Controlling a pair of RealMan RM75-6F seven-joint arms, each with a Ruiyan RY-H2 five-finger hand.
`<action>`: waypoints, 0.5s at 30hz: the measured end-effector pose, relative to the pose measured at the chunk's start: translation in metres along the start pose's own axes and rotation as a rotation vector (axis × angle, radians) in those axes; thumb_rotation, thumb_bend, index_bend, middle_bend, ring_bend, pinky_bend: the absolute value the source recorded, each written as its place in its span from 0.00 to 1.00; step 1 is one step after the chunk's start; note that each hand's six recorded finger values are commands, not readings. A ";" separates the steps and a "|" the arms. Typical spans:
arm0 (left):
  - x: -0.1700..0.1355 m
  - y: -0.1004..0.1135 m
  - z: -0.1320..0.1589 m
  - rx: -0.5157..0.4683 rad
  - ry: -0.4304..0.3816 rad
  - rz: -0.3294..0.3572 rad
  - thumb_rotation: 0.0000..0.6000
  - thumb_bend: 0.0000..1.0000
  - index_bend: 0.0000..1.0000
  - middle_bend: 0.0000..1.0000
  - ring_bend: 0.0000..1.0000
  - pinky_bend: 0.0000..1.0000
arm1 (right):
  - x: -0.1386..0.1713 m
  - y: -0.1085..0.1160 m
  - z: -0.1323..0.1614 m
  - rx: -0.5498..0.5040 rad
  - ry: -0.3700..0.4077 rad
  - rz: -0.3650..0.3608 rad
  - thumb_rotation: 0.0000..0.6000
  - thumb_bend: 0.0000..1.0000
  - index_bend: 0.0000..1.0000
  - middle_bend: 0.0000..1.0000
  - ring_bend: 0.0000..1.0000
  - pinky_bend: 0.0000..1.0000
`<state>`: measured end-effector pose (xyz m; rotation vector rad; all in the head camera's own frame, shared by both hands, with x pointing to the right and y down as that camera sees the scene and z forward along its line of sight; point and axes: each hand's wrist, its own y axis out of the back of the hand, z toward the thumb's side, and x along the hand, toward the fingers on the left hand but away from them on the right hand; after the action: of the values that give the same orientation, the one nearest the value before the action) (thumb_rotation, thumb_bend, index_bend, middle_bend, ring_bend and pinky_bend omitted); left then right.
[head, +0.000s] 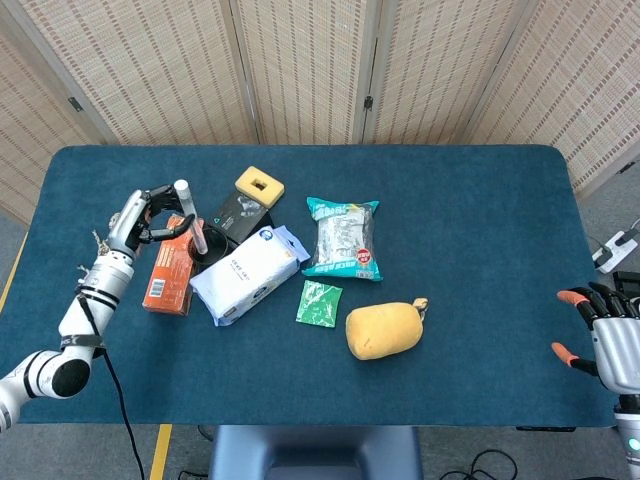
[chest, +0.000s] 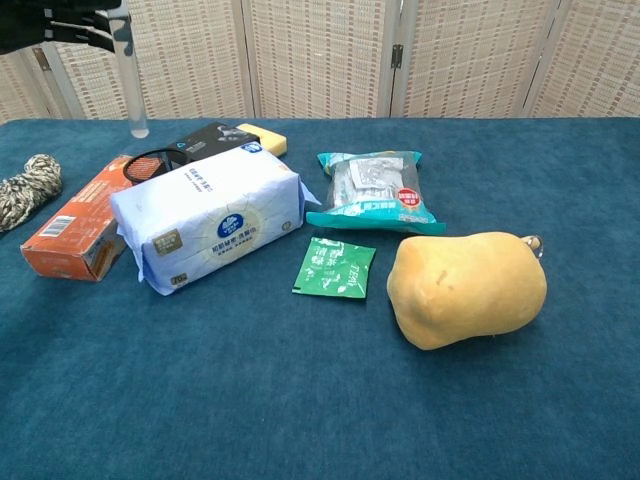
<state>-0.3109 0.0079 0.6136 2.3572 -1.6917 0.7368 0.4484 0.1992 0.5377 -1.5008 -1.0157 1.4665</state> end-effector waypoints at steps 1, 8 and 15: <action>0.001 -0.001 0.001 -0.076 0.003 -0.002 1.00 0.53 0.64 0.55 0.45 0.38 | 0.000 0.000 0.000 0.000 0.000 0.001 1.00 0.05 0.28 0.26 0.13 0.19; 0.007 -0.006 0.002 -0.385 0.042 -0.028 1.00 0.53 0.64 0.55 0.44 0.36 | 0.000 0.000 -0.001 0.000 -0.002 0.000 1.00 0.05 0.28 0.26 0.13 0.19; 0.009 0.003 -0.009 -0.137 0.002 0.006 1.00 0.53 0.64 0.54 0.43 0.34 | 0.001 0.000 -0.002 0.000 -0.004 0.000 1.00 0.05 0.28 0.26 0.13 0.19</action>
<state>-0.3143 0.0029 0.6255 2.2596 -1.6912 0.6039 0.4504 0.2000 0.5378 -1.4984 -1.0181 1.4703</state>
